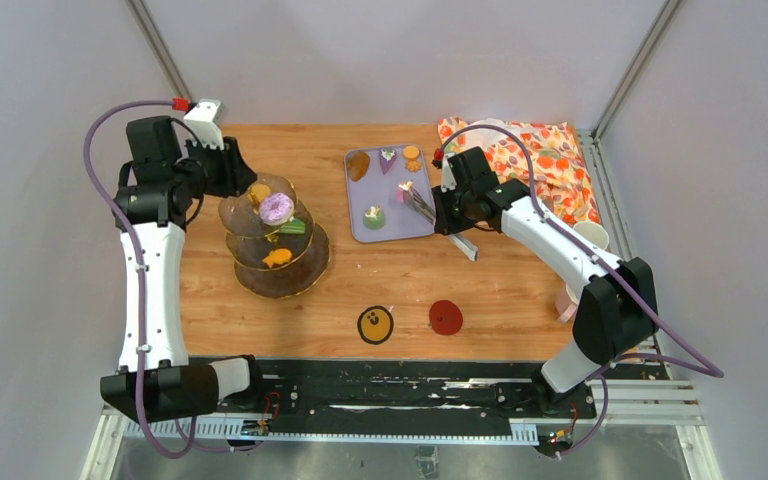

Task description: Serve the afternoon tea

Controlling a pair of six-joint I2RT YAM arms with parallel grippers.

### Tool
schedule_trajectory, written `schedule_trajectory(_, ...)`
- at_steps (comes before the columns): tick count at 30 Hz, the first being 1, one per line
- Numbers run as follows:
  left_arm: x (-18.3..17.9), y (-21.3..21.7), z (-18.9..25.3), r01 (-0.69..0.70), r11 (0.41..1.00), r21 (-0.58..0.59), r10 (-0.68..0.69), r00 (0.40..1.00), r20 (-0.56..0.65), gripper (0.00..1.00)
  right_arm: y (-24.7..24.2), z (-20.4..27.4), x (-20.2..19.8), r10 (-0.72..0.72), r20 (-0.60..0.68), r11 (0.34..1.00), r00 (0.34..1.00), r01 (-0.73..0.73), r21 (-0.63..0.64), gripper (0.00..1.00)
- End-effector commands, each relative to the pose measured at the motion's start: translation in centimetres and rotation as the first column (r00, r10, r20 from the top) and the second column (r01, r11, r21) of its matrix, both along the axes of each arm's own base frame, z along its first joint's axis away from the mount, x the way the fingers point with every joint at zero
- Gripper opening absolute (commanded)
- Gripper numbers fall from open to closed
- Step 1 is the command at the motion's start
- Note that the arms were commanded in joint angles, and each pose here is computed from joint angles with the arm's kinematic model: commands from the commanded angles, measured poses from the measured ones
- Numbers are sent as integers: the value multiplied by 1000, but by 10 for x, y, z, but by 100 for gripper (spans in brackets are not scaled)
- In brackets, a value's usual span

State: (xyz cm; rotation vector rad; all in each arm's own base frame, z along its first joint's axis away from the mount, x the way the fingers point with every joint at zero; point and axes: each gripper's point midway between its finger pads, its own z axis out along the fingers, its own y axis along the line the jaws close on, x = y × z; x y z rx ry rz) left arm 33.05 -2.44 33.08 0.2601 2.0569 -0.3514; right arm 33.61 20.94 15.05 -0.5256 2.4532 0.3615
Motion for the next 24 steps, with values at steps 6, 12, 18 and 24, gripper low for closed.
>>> schedule_trajectory(6,2,21,26,-251,961,-112,261,961,87,28,2,20,5,3,41,999,999,-5,44,1)
schedule_trajectory(12,-4,28,37,-301,947,-114,312,944,103,43,3,21,4,4,43,999,999,-6,46,1)
schedule_trajectory(18,-7,24,33,-288,950,-120,298,951,75,53,2,23,4,3,48,999,999,-5,50,1)
schedule_trajectory(24,-10,15,25,-278,957,-82,283,958,55,62,2,23,3,4,47,999,999,-6,52,1)
